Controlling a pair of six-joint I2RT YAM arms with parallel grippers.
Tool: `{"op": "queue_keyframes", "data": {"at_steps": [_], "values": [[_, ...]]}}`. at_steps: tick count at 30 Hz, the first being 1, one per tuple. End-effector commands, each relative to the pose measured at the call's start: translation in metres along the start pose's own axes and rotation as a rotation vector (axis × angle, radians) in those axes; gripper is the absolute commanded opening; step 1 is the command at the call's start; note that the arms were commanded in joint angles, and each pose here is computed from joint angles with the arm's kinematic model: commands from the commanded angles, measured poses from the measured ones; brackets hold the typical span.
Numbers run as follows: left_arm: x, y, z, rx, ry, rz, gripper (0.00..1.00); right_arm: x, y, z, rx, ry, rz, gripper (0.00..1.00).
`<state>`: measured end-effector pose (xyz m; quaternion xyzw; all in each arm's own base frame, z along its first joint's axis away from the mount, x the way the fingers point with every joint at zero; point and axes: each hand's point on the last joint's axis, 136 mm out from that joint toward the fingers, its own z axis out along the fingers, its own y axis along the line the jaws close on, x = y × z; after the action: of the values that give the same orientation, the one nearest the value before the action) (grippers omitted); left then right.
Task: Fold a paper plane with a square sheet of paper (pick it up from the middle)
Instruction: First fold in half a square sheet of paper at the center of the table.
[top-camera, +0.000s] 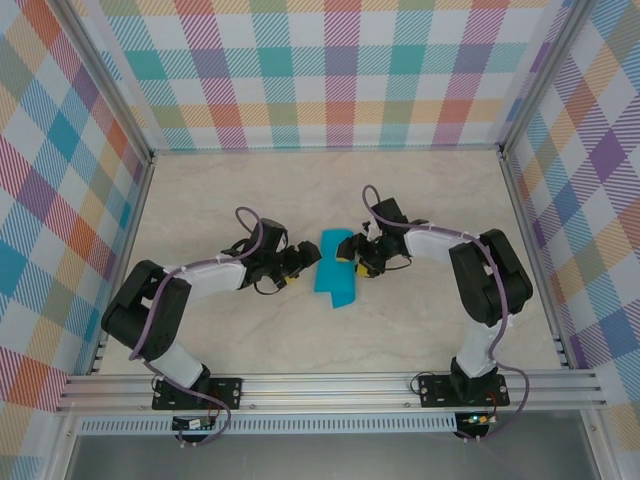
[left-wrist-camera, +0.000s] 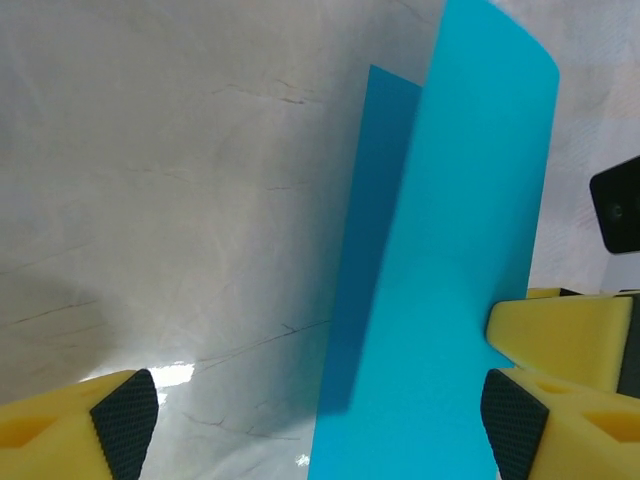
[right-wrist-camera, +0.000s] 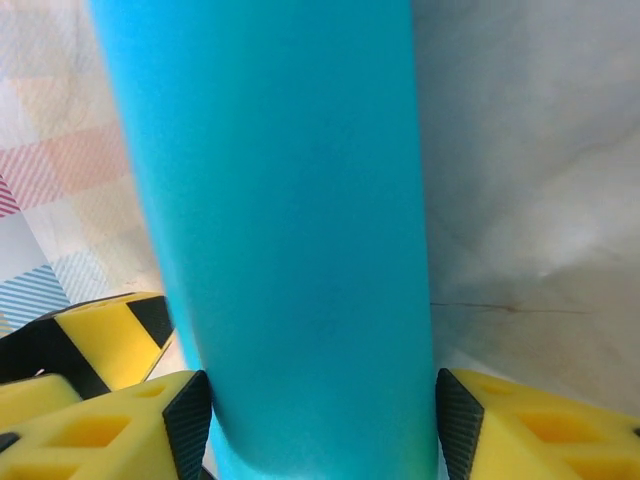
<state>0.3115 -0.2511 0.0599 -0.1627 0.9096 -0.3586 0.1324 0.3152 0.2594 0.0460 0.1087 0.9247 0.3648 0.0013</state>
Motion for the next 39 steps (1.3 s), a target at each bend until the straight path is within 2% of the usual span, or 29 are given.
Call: {"op": "queue_keyframes", "data": {"at_steps": [1,3,6,12,18,19,22,24,28,32,34,39], "values": [[0.006,-0.014,0.011,0.043,0.055,0.024,0.84,0.006,-0.004,-0.016,-0.036,0.023,-0.002,0.63],[0.01,-0.021,0.016,0.067,0.079,0.025,0.82,0.006,-0.005,-0.019,-0.048,0.034,0.002,0.63],[0.014,-0.033,0.023,0.093,0.09,0.04,0.8,0.008,-0.01,-0.021,-0.053,0.047,0.012,0.57],[0.024,-0.049,0.036,0.161,0.105,0.03,0.76,0.013,-0.012,-0.02,-0.078,0.073,0.01,0.58],[0.029,-0.051,0.038,0.154,0.088,0.044,0.72,0.016,-0.015,-0.021,-0.066,0.09,-0.011,0.58],[0.03,-0.05,0.038,0.151,0.085,0.039,0.73,0.017,-0.017,-0.021,-0.061,0.091,-0.011,0.58],[0.025,-0.052,0.03,0.155,0.042,0.034,0.85,0.016,-0.021,-0.023,-0.052,0.087,0.003,0.58],[0.019,-0.052,0.02,0.136,-0.003,0.048,0.89,0.015,-0.022,-0.023,-0.051,0.085,0.006,0.59],[0.011,-0.057,0.003,0.128,-0.063,0.087,0.9,0.015,-0.021,-0.024,-0.05,0.088,0.003,0.59],[0.012,-0.06,0.003,0.134,-0.059,0.088,0.89,0.014,-0.021,-0.023,-0.052,0.091,0.006,0.59],[0.015,-0.062,0.01,0.156,-0.035,0.086,0.88,0.014,-0.021,-0.024,-0.051,0.088,0.004,0.59],[0.018,-0.064,0.025,0.157,0.0,0.08,0.75,0.014,-0.021,-0.024,-0.054,0.088,0.009,0.59]]}}
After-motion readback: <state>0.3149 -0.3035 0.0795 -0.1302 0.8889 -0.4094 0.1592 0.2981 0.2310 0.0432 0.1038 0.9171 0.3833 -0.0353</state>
